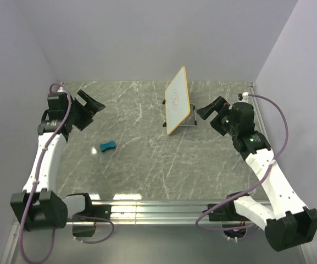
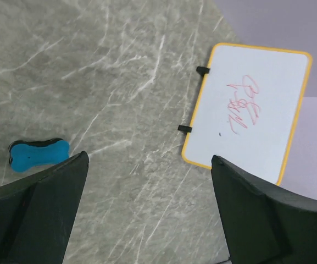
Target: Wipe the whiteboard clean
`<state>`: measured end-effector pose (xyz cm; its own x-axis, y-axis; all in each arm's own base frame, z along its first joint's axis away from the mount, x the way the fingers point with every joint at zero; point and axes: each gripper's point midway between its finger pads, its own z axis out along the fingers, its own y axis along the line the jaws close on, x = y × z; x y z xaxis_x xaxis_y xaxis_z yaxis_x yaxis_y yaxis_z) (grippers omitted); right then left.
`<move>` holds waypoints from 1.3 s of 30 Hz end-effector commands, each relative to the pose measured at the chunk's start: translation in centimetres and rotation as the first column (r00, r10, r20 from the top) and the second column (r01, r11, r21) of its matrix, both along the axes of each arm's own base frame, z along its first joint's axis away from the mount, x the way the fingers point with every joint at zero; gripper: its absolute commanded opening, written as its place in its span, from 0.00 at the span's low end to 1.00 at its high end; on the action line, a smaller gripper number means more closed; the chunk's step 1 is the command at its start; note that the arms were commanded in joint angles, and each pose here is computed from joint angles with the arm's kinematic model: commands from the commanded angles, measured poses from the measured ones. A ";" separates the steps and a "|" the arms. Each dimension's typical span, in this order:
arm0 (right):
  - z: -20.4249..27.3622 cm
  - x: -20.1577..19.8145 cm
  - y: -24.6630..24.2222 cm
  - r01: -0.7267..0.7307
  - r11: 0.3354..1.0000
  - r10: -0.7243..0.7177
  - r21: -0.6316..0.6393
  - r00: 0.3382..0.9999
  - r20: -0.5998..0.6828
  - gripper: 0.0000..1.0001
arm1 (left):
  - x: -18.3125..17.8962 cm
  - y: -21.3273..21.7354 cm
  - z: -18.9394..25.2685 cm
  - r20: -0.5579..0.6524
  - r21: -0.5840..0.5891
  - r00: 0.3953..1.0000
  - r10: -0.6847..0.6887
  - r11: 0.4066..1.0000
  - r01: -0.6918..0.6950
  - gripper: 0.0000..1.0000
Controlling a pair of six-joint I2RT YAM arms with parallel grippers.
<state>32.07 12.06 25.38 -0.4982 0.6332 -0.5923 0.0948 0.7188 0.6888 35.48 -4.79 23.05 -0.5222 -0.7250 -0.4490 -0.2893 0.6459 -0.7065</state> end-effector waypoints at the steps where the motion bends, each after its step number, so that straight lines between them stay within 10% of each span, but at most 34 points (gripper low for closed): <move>1: 1.7 -1.2 0.3 0.043 0.993 -0.042 0.113 0.999 -0.013 1.00 | -1.5 1.1 2.3 0.028 0.099 0.999 0.047 0.994 -0.049 0.99; 12: 8.4 4.8 3.0 -0.132 0.991 0.133 -0.022 0.987 0.095 0.92 | -2.9 0.5 -7.2 -0.280 0.333 0.957 0.075 0.943 0.024 0.99; 31: 1.7 4.1 3.0 -0.190 0.976 0.174 -0.109 0.975 -0.136 0.85 | -3.2 -2.9 -16.7 -0.636 0.195 0.642 0.427 0.895 -0.402 1.00; 39: 1.2 3.5 3.1 -0.217 0.967 0.197 -0.135 0.969 -0.150 0.84 | -1.0 -2.5 -19.8 -0.656 0.192 0.609 0.446 0.879 -0.437 1.00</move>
<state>36.31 14.84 25.40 -0.7000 0.4464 -0.5574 0.0695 0.8194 0.5690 32.18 -6.95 2.81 -0.4731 -0.8657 -0.1639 -0.8570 0.4953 -0.1421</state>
